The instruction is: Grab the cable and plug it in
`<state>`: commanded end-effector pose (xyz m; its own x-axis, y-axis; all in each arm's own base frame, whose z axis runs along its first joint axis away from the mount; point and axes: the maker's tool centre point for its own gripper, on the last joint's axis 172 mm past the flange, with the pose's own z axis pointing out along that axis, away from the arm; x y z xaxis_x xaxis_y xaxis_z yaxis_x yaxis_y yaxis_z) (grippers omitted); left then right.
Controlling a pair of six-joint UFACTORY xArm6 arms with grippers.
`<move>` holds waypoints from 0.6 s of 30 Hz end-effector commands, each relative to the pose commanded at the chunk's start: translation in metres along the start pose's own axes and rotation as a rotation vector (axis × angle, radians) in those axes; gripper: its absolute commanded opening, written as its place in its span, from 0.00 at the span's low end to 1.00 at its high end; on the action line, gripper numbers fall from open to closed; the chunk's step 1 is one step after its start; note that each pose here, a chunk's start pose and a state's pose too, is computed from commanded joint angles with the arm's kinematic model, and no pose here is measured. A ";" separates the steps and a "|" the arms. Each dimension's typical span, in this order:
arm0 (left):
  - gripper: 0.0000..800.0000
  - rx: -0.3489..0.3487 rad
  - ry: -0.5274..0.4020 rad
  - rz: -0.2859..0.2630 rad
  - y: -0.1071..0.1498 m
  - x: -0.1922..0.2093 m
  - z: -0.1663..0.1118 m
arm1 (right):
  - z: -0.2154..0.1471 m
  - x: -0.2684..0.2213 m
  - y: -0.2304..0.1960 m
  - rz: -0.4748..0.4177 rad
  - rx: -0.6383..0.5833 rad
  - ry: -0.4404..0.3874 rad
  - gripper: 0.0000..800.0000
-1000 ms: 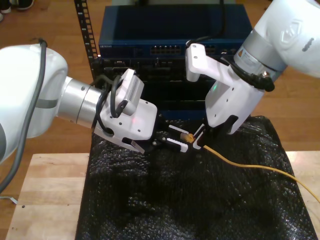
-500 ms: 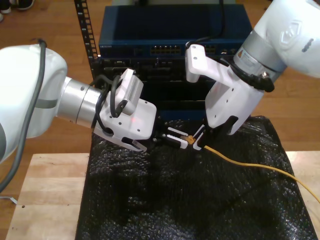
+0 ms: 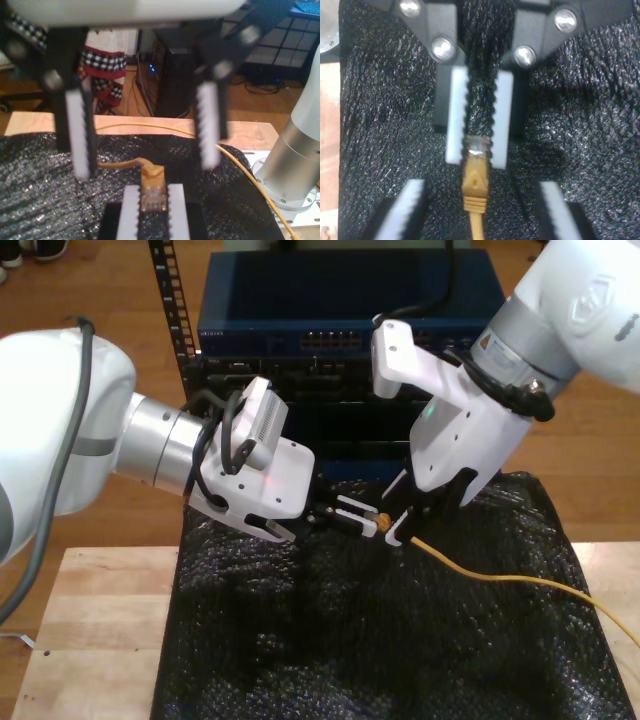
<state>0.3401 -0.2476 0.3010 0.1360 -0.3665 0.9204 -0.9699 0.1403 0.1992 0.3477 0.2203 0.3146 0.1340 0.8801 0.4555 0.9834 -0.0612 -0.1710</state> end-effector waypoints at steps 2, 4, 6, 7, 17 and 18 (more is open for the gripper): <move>0.00 -0.013 0.005 -0.014 0.000 -0.003 0.002 | -0.004 0.001 0.001 -0.002 -0.011 0.002 0.96; 0.00 -0.024 0.011 -0.028 0.003 -0.002 0.002 | -0.009 0.002 0.001 -0.009 -0.024 0.006 0.97; 0.00 -0.032 0.015 -0.044 0.005 -0.001 0.002 | -0.014 0.003 0.002 -0.016 -0.039 0.008 1.00; 0.00 -0.035 0.017 -0.050 0.005 0.001 0.002 | -0.017 0.004 0.002 -0.027 -0.047 0.010 1.00; 0.00 -0.042 0.054 -0.134 0.006 0.004 -0.017 | -0.039 0.006 0.018 -0.066 -0.146 0.034 1.00; 0.00 -0.043 0.064 -0.148 0.005 0.001 -0.021 | -0.039 0.007 0.018 -0.065 -0.146 0.035 1.00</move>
<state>0.3400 -0.2286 0.3101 0.2907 -0.3273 0.8991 -0.9290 0.1286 0.3471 0.3709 0.2065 0.3486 0.0709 0.8675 0.4924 0.9971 -0.0745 -0.0123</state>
